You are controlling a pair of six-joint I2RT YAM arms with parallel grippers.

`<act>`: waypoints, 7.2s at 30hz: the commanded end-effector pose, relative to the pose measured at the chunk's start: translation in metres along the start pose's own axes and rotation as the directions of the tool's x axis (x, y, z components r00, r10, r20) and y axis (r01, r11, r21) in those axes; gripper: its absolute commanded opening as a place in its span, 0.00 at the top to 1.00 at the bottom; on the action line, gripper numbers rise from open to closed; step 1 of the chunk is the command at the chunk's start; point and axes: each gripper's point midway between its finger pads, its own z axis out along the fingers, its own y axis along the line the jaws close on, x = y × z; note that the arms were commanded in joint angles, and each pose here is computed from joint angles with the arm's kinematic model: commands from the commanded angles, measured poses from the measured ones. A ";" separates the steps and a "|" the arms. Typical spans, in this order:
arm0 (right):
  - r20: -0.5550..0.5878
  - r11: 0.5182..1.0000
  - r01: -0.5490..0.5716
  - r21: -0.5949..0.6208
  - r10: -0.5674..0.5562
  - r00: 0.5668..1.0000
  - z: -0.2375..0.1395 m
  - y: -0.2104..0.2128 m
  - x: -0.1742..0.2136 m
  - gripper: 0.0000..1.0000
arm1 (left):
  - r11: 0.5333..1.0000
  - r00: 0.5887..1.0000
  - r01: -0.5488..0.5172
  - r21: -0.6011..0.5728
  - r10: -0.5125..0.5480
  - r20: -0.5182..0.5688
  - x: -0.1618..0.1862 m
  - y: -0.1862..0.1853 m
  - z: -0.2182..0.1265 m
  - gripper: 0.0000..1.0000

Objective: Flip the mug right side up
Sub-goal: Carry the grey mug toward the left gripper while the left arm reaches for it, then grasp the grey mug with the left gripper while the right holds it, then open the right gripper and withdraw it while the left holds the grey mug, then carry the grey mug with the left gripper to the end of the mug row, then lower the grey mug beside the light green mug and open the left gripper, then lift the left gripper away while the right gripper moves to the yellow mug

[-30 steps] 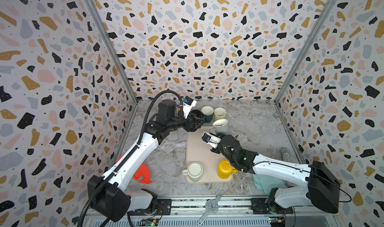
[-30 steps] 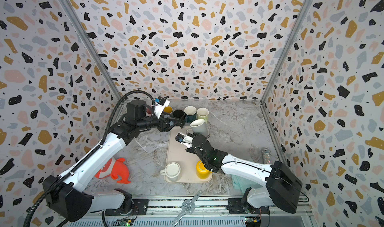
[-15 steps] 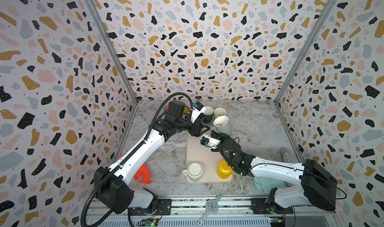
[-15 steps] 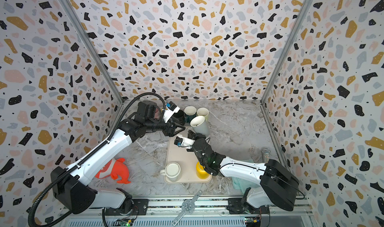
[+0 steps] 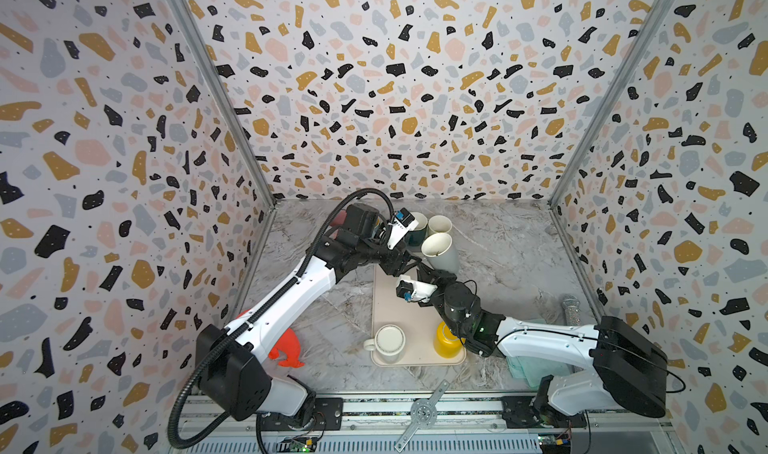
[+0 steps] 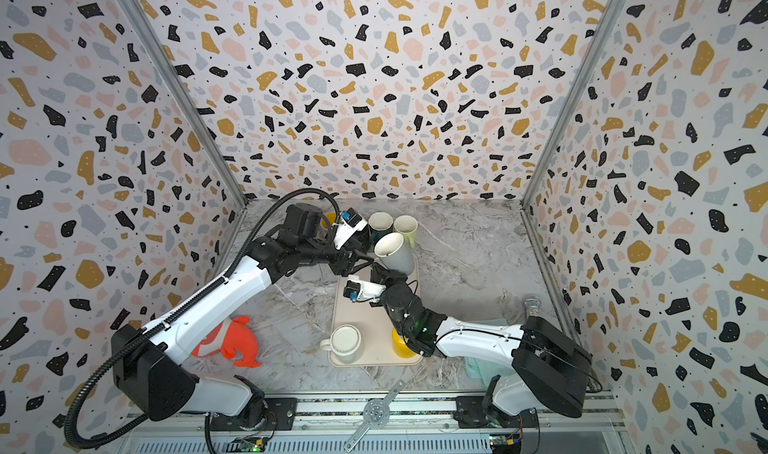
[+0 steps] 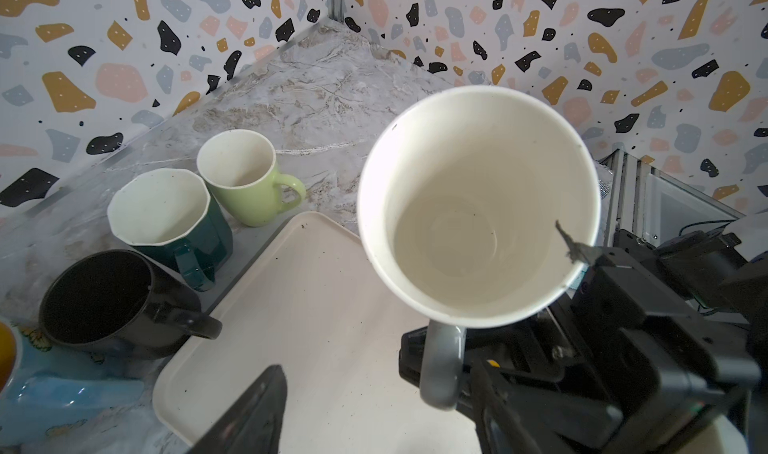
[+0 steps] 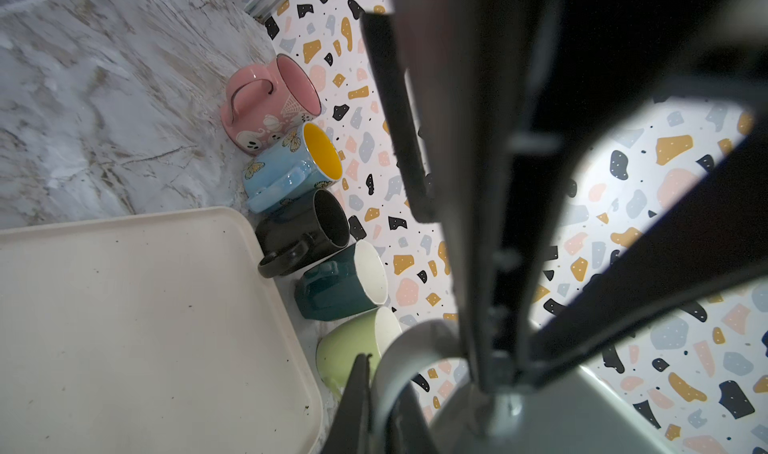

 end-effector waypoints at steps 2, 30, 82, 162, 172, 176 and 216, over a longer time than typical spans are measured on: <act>0.043 0.992 -0.052 0.117 0.047 0.998 0.000 -0.035 -0.017 1.00 | 0.994 0.999 -0.035 0.103 0.034 0.012 -0.008 -0.031 0.002 0.29; 0.123 0.973 -0.089 0.214 0.063 0.990 -0.007 -0.058 -0.037 1.00 | 0.986 1.000 -0.011 0.165 0.015 -0.026 0.010 -0.045 0.013 0.63; 0.066 0.743 -0.580 0.334 0.595 0.801 -0.081 -0.141 0.041 0.65 | 0.995 0.992 0.098 -0.029 -0.095 0.084 -0.027 -0.003 0.042 1.00; -0.035 0.475 -0.835 0.279 0.874 0.485 -0.091 -0.165 0.123 0.97 | 0.843 0.988 0.155 -0.515 -0.120 0.099 -0.039 0.098 0.277 1.00; -0.036 0.467 -0.840 0.276 0.879 0.476 -0.089 -0.164 0.125 0.93 | 0.844 0.989 0.149 -0.516 -0.120 0.091 -0.039 0.098 0.278 0.97; -0.039 0.464 -0.843 0.271 0.880 0.472 -0.088 -0.163 0.126 0.93 | 0.843 0.989 0.150 -0.517 -0.120 0.091 -0.039 0.098 0.277 0.87; -0.108 0.410 -0.901 0.143 0.911 0.397 -0.070 -0.146 0.110 0.40 | 0.923 0.982 0.187 -0.336 -0.174 0.071 -0.035 0.043 0.223 0.57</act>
